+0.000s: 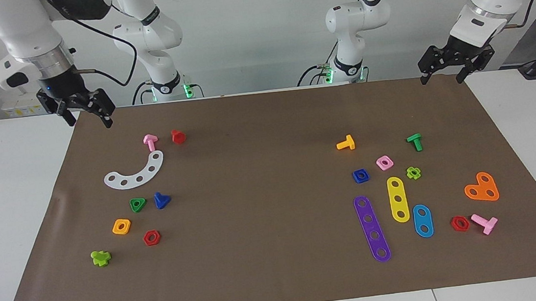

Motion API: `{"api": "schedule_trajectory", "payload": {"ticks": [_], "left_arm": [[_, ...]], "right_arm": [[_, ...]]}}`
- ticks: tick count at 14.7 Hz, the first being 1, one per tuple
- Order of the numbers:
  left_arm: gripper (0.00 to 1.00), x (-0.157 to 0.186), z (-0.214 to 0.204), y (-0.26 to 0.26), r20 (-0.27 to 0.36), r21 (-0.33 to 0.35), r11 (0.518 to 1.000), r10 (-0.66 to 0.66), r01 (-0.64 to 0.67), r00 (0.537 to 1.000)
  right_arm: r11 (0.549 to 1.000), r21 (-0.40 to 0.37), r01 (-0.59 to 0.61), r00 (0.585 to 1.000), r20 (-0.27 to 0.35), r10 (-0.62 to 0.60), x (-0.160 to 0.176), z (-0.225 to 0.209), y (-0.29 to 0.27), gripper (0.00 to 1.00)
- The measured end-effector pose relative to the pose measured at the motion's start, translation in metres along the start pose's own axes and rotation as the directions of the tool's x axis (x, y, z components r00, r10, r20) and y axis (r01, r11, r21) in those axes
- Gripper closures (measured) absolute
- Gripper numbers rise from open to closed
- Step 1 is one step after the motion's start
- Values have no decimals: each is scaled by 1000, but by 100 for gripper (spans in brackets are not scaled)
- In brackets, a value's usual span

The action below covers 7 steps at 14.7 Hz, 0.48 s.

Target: Unscrew and place screws in storage area

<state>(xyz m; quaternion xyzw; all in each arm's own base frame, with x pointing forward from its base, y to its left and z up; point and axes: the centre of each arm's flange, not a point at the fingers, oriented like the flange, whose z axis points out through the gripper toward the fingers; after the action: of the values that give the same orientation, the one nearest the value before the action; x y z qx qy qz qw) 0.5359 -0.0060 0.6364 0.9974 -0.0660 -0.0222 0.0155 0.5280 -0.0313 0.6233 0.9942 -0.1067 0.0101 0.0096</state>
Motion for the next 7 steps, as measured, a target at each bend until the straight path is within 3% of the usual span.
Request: {"api": "schedule_trajectory", "payload": {"ticks": [7], "left_arm": [[0, 0, 0, 0, 0, 0, 1000, 0, 0, 1000]], "right_arm": [[997, -5, 81, 997, 15, -81, -4, 5, -16, 0]]}}
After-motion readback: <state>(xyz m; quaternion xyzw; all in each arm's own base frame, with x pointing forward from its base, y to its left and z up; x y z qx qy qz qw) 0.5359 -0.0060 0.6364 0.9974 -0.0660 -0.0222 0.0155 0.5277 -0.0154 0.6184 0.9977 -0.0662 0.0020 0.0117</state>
